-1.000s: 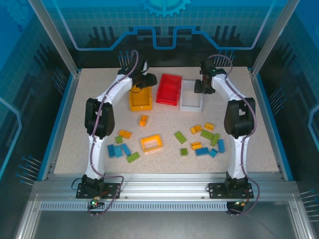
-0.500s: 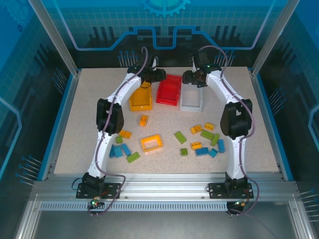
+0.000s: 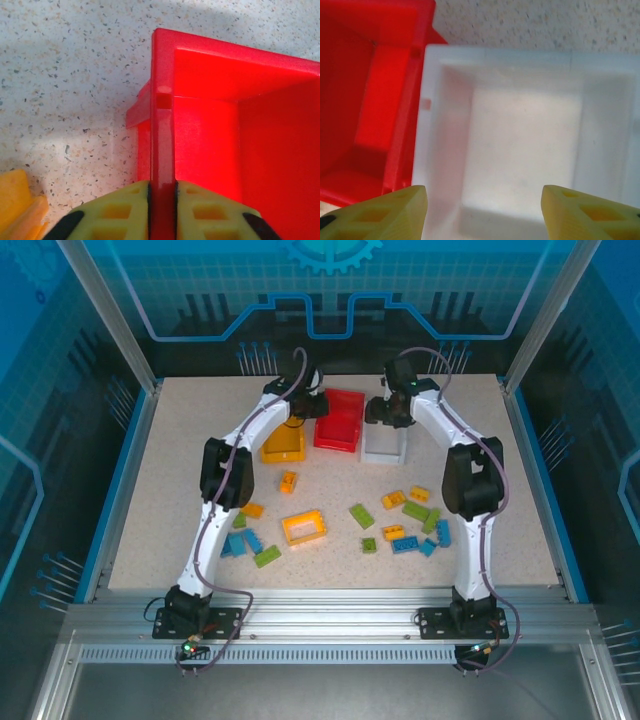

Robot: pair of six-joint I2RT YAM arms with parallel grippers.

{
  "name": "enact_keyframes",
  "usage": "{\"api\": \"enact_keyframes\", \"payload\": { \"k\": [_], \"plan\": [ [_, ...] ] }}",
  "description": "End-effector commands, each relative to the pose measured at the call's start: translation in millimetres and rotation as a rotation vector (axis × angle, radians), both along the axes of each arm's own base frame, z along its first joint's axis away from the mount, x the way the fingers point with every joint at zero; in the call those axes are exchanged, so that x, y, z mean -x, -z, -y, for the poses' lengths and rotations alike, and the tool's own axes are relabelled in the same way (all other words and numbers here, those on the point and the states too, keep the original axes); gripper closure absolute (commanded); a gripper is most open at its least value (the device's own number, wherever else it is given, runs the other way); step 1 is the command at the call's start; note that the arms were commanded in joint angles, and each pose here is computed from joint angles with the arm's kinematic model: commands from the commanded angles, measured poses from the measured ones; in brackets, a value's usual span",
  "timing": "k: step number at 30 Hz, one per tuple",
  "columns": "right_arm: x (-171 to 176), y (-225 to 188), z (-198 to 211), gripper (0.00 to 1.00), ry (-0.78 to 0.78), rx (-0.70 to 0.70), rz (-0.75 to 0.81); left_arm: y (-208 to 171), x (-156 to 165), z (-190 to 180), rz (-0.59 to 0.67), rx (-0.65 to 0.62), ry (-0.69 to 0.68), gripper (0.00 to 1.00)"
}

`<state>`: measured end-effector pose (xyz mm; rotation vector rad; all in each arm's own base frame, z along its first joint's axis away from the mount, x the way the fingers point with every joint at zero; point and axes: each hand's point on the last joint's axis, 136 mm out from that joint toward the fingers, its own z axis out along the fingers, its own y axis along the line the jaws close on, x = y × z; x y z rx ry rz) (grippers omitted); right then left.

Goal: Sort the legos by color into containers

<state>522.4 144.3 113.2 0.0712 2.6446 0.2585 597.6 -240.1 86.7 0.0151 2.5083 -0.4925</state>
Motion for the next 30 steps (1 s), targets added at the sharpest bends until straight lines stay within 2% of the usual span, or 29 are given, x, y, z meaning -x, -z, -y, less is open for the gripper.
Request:
{"api": "enact_keyframes", "payload": {
  "k": [1,9,18,20,21,25,30],
  "plan": [
    [6.7,-41.4,6.9,0.37,0.028,-0.019,0.094,-14.5,16.5,0.0,0.014,-0.051,0.011,0.91],
    [45.4,-53.8,33.3,0.37,0.065,-0.004,0.116,-24.4,41.3,-7.0,0.012,-0.055,-0.03,0.96],
    [83.6,-56.9,41.2,0.37,0.079,-0.024,0.115,-12.6,68.0,-18.4,-0.04,-0.027,-0.149,0.97],
    [89.0,-56.8,41.4,0.37,0.08,-0.03,0.114,-14.5,70.0,-18.9,-0.037,-0.011,-0.159,0.91],
    [91.5,-56.5,41.7,0.36,0.08,-0.031,0.113,-16.5,71.2,-17.4,-0.037,-0.006,-0.158,0.83],
    [98.0,-55.9,40.7,0.36,0.073,-0.035,0.113,-33.2,73.0,-15.9,-0.024,0.011,-0.168,0.65],
    [101.3,-59.3,36.3,0.36,0.054,-0.041,0.122,-67.7,77.9,-14.7,0.007,0.058,-0.191,0.59]
  ]
}}
